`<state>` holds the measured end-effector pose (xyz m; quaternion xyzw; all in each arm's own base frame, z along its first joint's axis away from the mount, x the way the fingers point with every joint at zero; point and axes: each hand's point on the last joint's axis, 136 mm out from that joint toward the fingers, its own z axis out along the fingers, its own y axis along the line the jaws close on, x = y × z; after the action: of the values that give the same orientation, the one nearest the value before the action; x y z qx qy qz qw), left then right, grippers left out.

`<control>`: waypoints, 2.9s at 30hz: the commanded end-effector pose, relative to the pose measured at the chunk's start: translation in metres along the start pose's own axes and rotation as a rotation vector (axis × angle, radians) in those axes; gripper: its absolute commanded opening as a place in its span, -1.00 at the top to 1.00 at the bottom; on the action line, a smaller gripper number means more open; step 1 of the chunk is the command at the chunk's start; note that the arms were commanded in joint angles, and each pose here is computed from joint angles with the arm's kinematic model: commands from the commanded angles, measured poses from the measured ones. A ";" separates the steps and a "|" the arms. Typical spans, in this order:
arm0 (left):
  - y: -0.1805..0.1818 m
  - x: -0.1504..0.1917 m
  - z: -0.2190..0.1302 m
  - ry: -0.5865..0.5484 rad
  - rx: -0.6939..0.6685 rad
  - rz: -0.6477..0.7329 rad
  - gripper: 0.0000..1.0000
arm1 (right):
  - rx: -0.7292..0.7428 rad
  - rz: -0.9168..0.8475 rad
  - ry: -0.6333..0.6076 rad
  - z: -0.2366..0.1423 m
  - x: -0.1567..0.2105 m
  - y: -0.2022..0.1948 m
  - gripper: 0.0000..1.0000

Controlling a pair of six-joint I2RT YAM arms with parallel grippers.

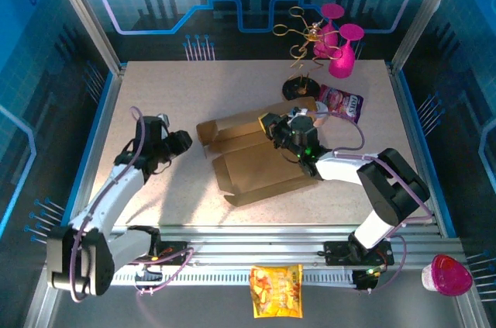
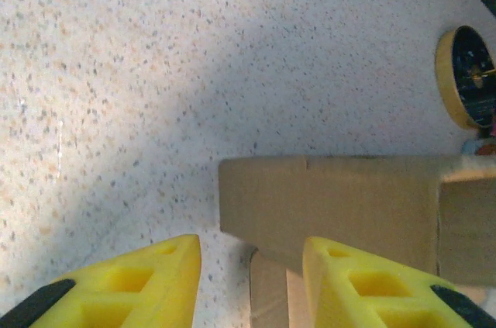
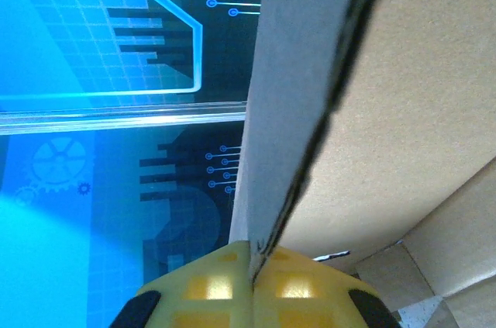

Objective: Fold the paper box

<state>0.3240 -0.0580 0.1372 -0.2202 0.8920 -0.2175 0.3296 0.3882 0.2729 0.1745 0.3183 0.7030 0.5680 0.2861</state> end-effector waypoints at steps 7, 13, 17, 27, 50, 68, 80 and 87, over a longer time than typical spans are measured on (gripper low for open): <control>0.003 -0.020 0.031 0.044 -0.067 0.081 0.13 | 0.052 0.015 0.013 0.009 -0.006 -0.010 1.00; -0.018 -0.018 0.045 0.056 0.053 0.114 0.15 | 0.047 0.021 0.018 0.014 -0.007 -0.008 1.00; -0.031 -0.005 0.043 0.064 0.124 0.165 0.22 | 0.037 0.031 0.014 0.018 -0.011 -0.006 1.00; -0.053 0.022 0.032 0.058 0.233 0.233 0.26 | 0.017 0.047 0.008 0.024 -0.016 0.001 1.00; -0.048 0.015 0.020 0.006 0.171 0.567 -0.03 | 0.018 0.072 0.051 0.027 -0.021 0.003 1.00; -0.025 0.011 0.034 0.050 0.225 0.628 -0.03 | 0.028 0.069 0.077 0.029 -0.020 0.001 1.00; -0.052 0.013 0.051 0.026 0.313 0.762 -0.06 | 0.002 0.076 0.099 0.028 -0.019 0.007 1.00; -0.069 0.025 0.046 0.022 0.346 0.808 0.01 | -0.036 0.074 0.091 0.029 -0.024 0.014 1.00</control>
<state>0.3527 -0.1254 0.1100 0.1747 0.8809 -0.2141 0.3843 0.4181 0.2777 0.1734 0.3164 0.7062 0.5907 0.2286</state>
